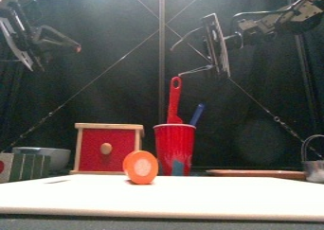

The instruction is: Cut carrot

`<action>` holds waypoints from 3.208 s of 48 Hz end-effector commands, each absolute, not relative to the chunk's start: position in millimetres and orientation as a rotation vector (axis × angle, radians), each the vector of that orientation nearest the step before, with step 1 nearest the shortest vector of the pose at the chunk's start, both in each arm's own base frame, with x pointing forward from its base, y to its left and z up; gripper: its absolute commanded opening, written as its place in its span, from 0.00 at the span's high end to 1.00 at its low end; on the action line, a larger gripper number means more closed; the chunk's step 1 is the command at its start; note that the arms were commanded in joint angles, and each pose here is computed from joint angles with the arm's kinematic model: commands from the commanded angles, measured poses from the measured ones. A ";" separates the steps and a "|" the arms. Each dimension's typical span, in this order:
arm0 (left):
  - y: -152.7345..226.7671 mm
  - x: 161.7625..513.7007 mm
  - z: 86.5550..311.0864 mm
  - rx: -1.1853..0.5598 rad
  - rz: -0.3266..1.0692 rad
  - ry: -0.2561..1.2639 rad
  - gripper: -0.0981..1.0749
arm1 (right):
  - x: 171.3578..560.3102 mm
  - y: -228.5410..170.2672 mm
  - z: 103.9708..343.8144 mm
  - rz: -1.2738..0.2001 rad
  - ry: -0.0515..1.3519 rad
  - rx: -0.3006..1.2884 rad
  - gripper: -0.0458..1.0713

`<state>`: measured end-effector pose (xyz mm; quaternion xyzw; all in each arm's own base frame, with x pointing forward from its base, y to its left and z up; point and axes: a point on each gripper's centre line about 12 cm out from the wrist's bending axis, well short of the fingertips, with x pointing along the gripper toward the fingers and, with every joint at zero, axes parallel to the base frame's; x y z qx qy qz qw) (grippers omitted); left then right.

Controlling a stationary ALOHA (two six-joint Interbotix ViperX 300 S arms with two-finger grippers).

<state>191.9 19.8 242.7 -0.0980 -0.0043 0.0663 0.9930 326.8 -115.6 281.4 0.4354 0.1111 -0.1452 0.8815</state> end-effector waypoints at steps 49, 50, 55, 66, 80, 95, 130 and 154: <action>25.9 193.1 246.8 -0.215 0.166 -0.023 0.92 | 304.7 -139.2 300.3 -0.322 0.154 0.898 0.09; 25.9 193.1 246.8 -0.215 0.166 -0.023 0.92 | 304.8 -139.1 299.3 -0.322 0.156 0.902 0.09; 25.9 193.1 246.8 -0.215 0.166 -0.023 0.92 | 305.5 -137.2 301.2 -0.306 0.151 0.914 0.09; 25.9 192.7 245.6 -0.215 0.167 -0.020 0.92 | 309.3 -133.5 310.0 -0.248 0.140 0.927 0.09; 25.9 192.2 243.8 -0.215 0.167 -0.015 0.92 | 310.5 -141.8 292.0 -0.302 0.178 0.920 0.09; 26.2 191.4 241.3 -0.223 0.171 -0.009 0.92 | 295.3 -170.2 285.0 -0.573 0.186 0.686 0.09; 26.7 191.2 239.7 -0.233 0.176 -0.005 0.92 | 287.6 -189.9 262.5 -0.749 0.180 0.755 0.09; 26.5 190.1 236.9 -0.239 0.177 0.001 0.92 | 278.4 -189.0 233.2 -0.766 0.205 0.945 0.09</action>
